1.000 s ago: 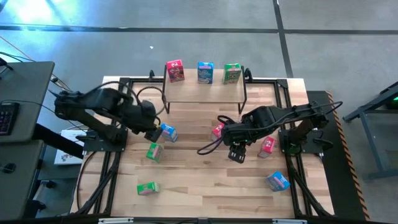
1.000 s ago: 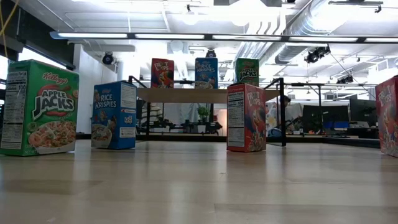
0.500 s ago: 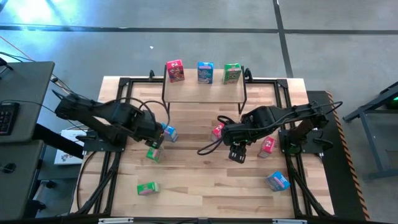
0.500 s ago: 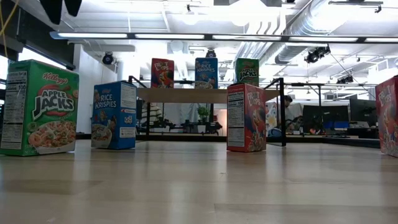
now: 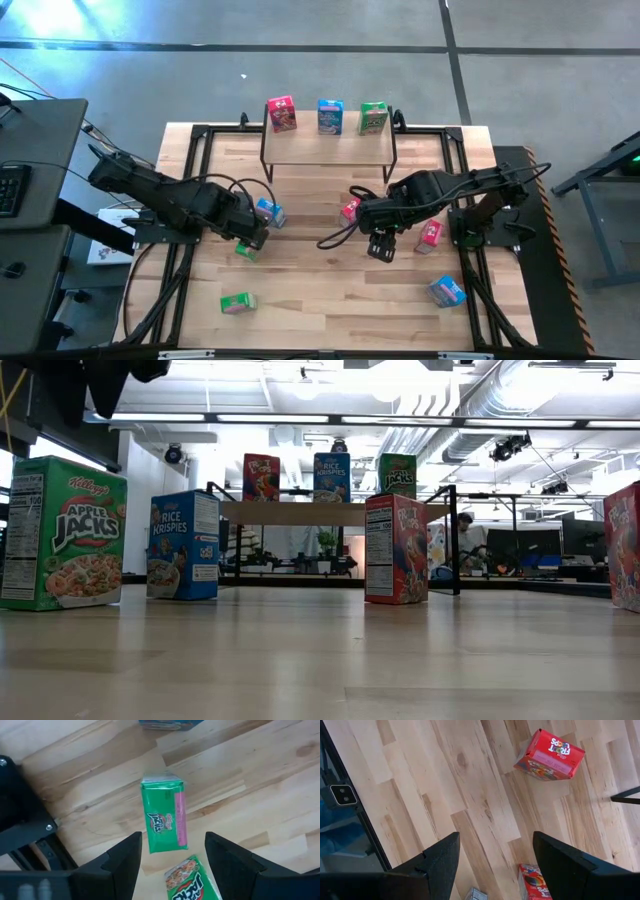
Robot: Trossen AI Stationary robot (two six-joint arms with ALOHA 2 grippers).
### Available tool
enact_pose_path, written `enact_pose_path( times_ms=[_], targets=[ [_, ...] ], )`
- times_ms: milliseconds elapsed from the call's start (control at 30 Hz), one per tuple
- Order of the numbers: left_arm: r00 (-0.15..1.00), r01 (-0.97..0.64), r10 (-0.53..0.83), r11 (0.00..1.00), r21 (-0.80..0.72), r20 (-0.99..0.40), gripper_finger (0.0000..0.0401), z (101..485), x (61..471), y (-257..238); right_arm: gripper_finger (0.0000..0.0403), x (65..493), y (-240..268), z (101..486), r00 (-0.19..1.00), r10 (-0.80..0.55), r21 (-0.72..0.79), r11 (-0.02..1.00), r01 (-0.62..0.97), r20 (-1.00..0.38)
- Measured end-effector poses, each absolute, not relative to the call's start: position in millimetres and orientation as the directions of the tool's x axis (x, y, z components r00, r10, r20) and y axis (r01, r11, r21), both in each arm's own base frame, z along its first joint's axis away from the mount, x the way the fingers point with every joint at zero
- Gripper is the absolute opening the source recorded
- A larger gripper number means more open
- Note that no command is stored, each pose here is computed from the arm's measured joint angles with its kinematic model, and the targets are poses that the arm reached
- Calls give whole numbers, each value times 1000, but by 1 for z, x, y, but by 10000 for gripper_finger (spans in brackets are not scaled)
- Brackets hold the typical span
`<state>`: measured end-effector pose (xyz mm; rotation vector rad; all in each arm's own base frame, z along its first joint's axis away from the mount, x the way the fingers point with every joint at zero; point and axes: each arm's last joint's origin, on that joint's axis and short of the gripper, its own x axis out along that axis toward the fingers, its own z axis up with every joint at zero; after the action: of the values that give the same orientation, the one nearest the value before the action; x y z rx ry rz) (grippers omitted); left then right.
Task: Stack cereal on shelf
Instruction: Put the top green cereal box on the shelf aligned with the other green cereal box
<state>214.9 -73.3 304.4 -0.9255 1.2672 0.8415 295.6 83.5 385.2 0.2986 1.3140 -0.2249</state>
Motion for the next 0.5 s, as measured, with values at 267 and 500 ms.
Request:
enact_pose_path(
  times_ms=[267, 500],
  targets=[
    [106, -919, 15, 384, -93, -994, 210, 290, 215, -75, 243, 296, 84, 385, 242, 7, 89, 940, 329, -970],
    [119, -926, 1, 361, -111, -993, 210, 273, 217, -77, 243, 296, 84, 385, 243, 7, 89, 940, 328, -970]
  ],
)
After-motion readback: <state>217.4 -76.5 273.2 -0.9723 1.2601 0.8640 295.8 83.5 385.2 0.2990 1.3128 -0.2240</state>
